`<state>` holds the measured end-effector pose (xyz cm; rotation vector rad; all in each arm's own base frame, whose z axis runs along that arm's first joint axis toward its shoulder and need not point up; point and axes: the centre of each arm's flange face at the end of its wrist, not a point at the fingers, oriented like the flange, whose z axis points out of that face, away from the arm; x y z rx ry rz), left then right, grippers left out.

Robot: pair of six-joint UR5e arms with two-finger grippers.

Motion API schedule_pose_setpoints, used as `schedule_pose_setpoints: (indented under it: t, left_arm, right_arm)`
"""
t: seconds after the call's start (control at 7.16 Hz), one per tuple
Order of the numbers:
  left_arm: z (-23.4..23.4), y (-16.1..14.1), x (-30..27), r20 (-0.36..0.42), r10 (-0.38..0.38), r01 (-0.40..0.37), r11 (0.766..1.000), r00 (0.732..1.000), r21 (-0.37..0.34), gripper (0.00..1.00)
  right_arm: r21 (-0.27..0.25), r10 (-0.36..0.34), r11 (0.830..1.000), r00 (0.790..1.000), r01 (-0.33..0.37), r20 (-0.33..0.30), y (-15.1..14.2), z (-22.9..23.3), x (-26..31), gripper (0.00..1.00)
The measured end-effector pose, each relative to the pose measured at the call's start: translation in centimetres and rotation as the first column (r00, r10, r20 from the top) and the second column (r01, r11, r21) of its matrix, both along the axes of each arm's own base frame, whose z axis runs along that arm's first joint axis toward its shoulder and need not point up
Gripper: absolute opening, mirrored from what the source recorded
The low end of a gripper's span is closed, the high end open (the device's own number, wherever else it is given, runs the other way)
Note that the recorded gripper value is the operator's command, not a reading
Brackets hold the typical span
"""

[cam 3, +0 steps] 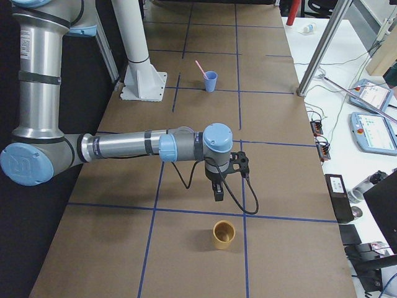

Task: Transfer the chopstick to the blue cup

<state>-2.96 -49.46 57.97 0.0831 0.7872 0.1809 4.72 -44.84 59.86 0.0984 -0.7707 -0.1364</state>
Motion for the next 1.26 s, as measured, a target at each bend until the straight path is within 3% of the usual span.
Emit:
schedule_pose_setpoints:
  t: [0.56, 0.84, 1.26]
  left_arm:
    - [0.3, 1.1, -0.8, -0.002, -0.002, 0.002, 1.0, 1.0, 0.0, 1.0]
    - [0.0, 2.6, -1.5, 0.006, -0.012, 0.011, 1.0, 1.0, 0.019, 1.0]
    - [1.9, 3.7, -1.7, 0.01, -0.015, 0.015, 1.0, 1.0, -0.017, 1.0]
  right_arm:
    - [-0.018, -0.043, 0.999, 0.999, 0.043, 0.004, -0.5, 1.1, -1.8, 1.0]
    - [-0.004, -0.05, 0.999, 0.999, 0.05, 0.007, -0.8, 0.5, -2.1, 1.0]
    - [-0.003, -0.051, 0.999, 0.999, 0.051, 0.008, -0.7, 0.7, -2.0, 1.0]
